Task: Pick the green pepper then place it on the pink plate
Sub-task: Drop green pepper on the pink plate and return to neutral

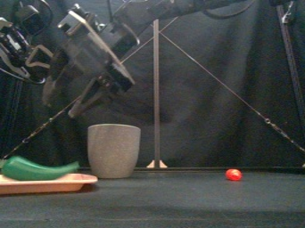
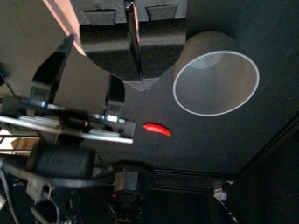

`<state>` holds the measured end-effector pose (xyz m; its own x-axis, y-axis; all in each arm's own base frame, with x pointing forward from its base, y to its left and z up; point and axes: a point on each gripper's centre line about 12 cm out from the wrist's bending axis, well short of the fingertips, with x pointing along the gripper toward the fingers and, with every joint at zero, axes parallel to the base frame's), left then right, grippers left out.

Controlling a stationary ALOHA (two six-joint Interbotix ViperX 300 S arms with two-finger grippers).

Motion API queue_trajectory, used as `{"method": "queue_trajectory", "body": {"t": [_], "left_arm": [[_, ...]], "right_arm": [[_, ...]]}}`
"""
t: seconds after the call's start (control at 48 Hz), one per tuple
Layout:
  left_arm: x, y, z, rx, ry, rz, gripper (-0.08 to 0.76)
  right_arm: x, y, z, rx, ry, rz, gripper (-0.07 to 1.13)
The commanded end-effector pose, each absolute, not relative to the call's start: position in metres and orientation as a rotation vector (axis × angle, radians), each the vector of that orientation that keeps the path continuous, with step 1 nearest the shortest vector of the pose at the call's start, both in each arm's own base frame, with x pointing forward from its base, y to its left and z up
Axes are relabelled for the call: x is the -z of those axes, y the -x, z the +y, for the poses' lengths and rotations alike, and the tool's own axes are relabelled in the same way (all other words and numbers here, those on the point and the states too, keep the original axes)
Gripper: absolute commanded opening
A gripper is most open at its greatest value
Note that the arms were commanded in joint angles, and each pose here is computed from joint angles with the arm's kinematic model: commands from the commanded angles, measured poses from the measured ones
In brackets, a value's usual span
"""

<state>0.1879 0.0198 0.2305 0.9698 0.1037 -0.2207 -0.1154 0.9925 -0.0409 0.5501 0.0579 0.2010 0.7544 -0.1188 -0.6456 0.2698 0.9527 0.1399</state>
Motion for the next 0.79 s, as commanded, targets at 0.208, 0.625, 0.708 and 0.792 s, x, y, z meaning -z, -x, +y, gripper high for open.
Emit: {"method": "queue_trajectory", "body": {"t": [0.208,0.625,0.708,0.792], "left_arm": [[-0.2382,-0.1908,0.0204,-0.112,0.054,0.2,0.106],[-0.238,-0.1907,0.0205,-0.113,0.057,0.201,0.104],[-0.2382,-0.1908,0.0205,-0.113,0.054,0.2,0.102],[-0.2387,-0.1909,0.0205,-0.112,0.051,0.196,0.102]], "right_arm": [[-0.261,-0.515,0.078,0.123,-0.23,0.58,0.91],[-0.281,-0.458,0.089,-0.095,-0.207,0.416,0.91],[-0.28,-0.443,0.088,-0.136,-0.193,0.393,0.91],[-0.276,-0.429,0.078,-0.148,-0.191,0.379,0.91]]}}
